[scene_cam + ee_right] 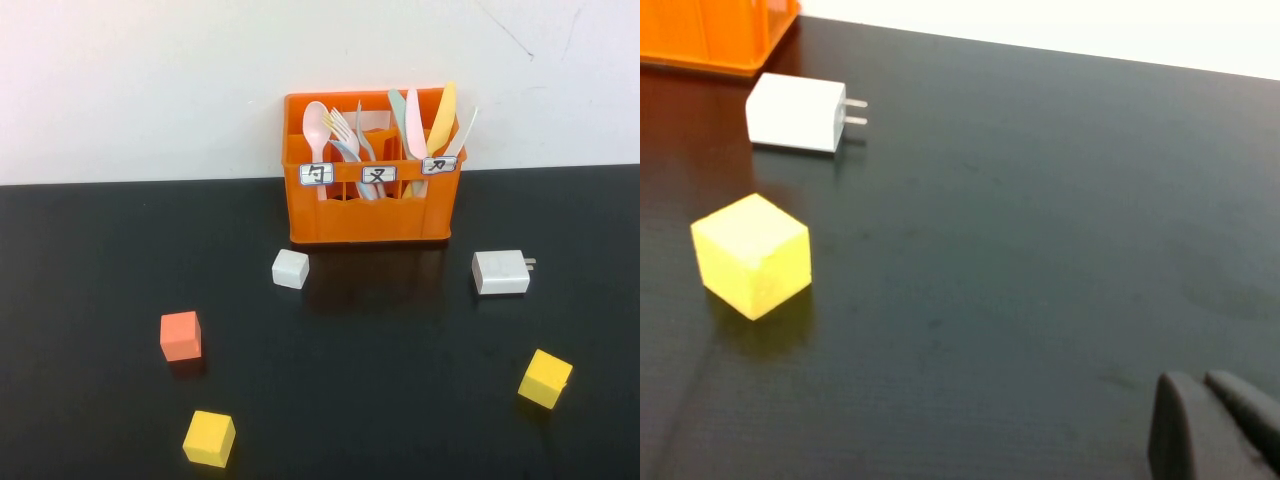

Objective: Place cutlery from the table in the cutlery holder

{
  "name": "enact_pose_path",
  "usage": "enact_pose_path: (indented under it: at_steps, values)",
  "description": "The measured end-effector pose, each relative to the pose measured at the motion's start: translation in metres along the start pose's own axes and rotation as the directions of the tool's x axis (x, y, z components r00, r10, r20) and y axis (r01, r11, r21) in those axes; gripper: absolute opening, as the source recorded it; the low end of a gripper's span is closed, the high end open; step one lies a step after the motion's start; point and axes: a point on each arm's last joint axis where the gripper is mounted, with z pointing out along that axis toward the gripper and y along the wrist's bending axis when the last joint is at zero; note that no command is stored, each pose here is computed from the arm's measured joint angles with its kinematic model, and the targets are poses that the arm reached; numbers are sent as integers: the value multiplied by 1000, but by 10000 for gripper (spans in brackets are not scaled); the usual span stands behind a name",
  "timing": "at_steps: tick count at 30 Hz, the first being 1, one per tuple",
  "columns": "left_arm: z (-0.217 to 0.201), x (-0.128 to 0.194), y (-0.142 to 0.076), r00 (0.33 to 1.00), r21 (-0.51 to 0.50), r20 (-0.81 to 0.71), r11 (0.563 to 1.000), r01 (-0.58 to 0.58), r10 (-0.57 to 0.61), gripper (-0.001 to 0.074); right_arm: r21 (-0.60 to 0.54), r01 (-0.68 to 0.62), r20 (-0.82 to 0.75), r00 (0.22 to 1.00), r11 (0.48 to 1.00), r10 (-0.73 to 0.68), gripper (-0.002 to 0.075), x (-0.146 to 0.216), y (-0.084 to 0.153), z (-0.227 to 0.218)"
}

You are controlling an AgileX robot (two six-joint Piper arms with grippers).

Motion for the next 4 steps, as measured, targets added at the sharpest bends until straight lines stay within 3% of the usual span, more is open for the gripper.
enact_pose_path:
  at_steps: [4]
  values:
    - [0, 0, 0, 1000, 0, 0, 1000, 0, 0, -1, 0, 0, 0, 1000, 1000, 0, -2, 0, 0, 0]
